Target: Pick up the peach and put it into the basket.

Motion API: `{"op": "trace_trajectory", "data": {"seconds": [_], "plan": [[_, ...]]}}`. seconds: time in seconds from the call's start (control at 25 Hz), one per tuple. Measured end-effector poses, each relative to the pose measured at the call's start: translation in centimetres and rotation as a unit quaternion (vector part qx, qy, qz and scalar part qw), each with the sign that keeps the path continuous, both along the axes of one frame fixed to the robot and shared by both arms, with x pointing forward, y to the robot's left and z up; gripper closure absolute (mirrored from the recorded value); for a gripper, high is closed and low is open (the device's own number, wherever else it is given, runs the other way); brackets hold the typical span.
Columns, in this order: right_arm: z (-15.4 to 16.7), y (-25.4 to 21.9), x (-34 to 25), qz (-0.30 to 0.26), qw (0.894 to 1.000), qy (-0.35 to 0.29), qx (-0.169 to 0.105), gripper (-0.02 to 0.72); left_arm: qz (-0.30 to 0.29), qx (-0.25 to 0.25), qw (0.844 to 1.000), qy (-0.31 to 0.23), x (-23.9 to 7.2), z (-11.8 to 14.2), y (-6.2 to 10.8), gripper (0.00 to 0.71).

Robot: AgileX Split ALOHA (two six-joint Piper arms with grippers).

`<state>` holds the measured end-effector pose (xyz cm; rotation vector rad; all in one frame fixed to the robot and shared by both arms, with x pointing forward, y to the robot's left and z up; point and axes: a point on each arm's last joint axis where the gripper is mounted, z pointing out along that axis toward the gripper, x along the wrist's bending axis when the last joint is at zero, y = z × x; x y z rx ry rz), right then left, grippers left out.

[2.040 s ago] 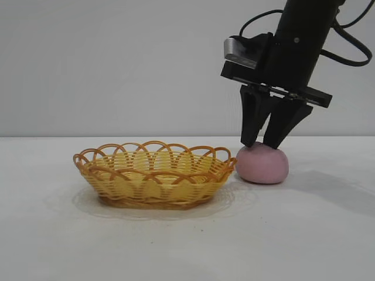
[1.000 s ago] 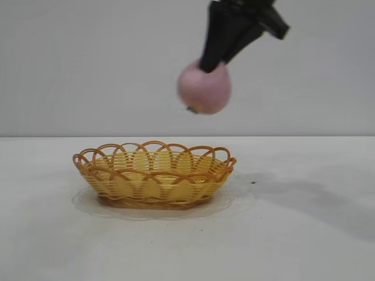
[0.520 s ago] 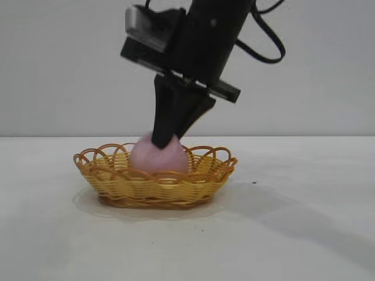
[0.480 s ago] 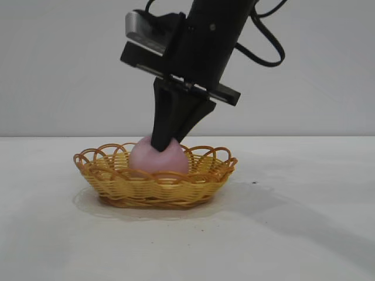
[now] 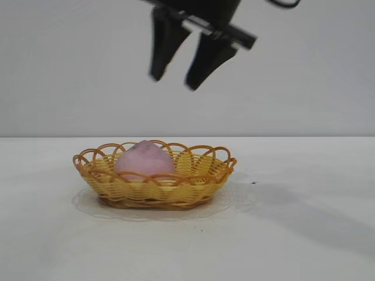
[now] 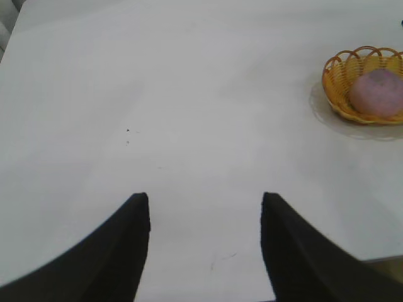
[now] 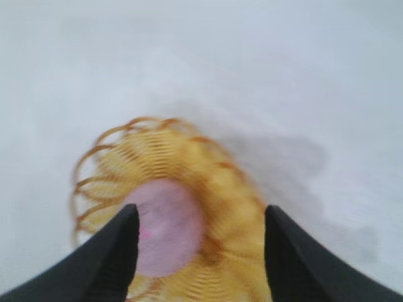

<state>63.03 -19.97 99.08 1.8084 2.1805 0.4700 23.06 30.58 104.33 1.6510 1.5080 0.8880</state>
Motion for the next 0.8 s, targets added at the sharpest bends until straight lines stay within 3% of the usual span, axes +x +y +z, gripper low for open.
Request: {"op": "trace_trajectory", "data": {"seconds": [0.2, 0.36, 0.48, 0.68, 0.8], "plan": [[0.1, -5.2, 1.2, -0.084, 0.996, -0.012, 0.007, 0.324, 0.0, 0.0, 1.0, 0.0, 0.0, 0.0, 0.0, 0.336], [0.9, -7.3, 0.7, -0.11, 0.994, -0.002, 0.004, 0.324, 0.0, 0.0, 1.0, 0.0, 0.0, 0.0, 0.0, 0.336], [3.2, -7.5, -0.8, -0.112, 0.994, -0.016, 0.008, 0.324, 0.0, 0.0, 1.0, 0.0, 0.0, 0.0, 0.0, 0.336], [8.0, -7.8, -7.7, -0.114, 0.99, -0.075, 0.029, 0.324, 0.0, 0.0, 1.0, 0.0, 0.0, 0.0, 0.0, 0.336], [7.9, -8.2, -13.8, -0.11, 0.991, -0.068, 0.027, 0.324, 0.0, 0.0, 1.0, 0.0, 0.0, 0.0, 0.0, 0.336]]}}
